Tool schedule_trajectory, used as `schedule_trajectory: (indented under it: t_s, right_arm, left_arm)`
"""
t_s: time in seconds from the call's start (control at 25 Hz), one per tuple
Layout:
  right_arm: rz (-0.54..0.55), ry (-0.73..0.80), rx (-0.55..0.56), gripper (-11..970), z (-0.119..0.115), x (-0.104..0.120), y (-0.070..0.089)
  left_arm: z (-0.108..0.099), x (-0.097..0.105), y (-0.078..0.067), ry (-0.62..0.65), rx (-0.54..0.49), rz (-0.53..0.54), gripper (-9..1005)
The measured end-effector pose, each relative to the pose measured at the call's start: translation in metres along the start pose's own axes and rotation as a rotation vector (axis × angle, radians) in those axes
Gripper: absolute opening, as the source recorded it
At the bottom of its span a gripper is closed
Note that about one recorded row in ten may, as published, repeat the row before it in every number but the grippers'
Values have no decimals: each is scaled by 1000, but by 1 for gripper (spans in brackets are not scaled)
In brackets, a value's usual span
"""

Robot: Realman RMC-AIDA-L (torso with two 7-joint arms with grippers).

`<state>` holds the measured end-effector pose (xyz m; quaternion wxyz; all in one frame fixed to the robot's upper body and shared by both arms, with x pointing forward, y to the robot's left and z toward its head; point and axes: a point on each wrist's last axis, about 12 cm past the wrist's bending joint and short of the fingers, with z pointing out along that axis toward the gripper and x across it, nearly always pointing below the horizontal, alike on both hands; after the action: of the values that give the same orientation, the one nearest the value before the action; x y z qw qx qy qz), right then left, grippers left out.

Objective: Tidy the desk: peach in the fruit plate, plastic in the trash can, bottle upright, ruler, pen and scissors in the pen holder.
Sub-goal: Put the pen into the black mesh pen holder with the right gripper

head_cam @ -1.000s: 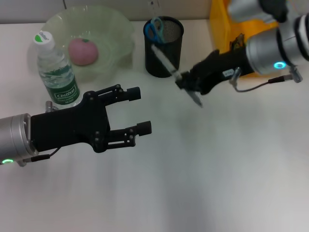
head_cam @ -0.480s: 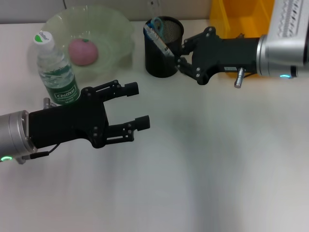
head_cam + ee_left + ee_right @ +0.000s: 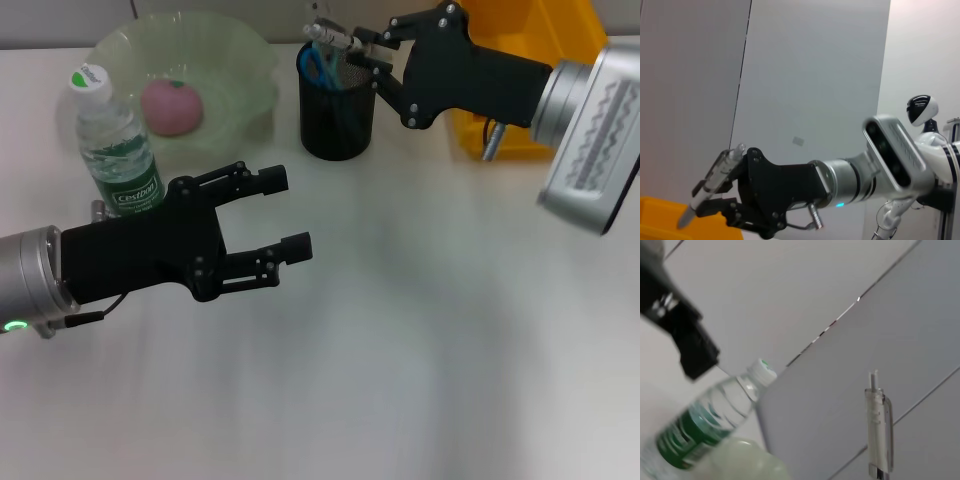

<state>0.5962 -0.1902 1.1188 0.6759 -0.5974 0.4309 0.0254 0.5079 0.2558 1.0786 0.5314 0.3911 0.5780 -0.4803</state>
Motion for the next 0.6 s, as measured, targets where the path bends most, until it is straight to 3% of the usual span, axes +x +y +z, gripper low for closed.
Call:
schedule_trajectory:
  t_s: [0.16,0.32,0.48,0.6]
  right_arm:
    - [-72,7,40,125,9,3,7]
    - [-67,37,72,125,26,10,11]
    - [-8,58,85,125,37,14,10]
    - [113,54,118,125,43,13,4]
  left_arm:
    - [1,-1,1,-8,-4,-4,802]
    - [1,-1,1,-12,-6,-4,802]
    - [3,-3,2,-20,-6,-11,802]
    - [5,-3,3,-19,-6,-10,802]
